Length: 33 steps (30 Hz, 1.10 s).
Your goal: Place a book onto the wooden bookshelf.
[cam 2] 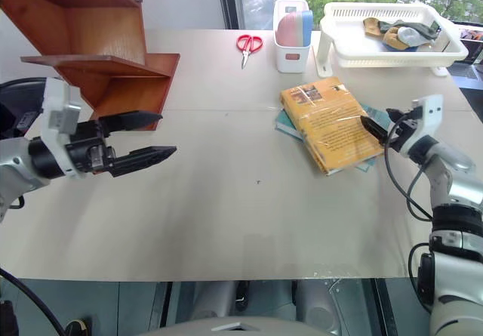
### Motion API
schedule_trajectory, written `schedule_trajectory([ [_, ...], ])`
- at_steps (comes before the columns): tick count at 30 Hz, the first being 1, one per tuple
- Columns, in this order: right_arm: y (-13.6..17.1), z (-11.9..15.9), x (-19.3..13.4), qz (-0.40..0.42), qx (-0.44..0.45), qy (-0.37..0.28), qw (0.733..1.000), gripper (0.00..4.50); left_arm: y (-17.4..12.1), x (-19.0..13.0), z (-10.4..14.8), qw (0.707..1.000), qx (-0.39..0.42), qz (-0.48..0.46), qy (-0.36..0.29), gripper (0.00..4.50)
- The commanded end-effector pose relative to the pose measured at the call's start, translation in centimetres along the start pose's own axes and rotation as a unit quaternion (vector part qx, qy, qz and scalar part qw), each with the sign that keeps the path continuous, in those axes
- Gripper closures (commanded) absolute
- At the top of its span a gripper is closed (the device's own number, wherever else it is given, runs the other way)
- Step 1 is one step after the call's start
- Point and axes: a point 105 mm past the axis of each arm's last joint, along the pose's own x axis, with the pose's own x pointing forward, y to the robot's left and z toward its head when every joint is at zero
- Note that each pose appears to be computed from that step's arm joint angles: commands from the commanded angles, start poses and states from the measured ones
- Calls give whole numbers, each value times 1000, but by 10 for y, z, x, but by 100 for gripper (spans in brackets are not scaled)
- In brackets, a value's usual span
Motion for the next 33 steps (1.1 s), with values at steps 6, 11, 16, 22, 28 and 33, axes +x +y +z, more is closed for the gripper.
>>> schedule_trajectory([
  [6, 30, -18, 30, 71, 51, 62, 994, 0, -6, -7, 10, 1000, 26, 9, -1, 8],
  [11, 46, -19, 36, 102, 49, 66, 991, 0, -5, -8, 8, 1000, 25, 12, -1, 8],
  [16, 60, -19, 35, 135, 48, 65, 987, 0, -3, -7, 5, 1000, 22, 14, 0, 8],
  [22, 73, -29, 30, 166, 30, 81, 982, 0, 1, -5, 3, 1000, 20, 13, 0, 8],
  [28, 73, -34, 26, 166, 18, 88, 982, 0, 2, -4, 1, 1000, 16, 11, 2, 8],
  [33, 64, -26, 29, 143, 16, 69, 987, 0, 3, -2, -2, 1000, 11, 12, 2, 8],
])
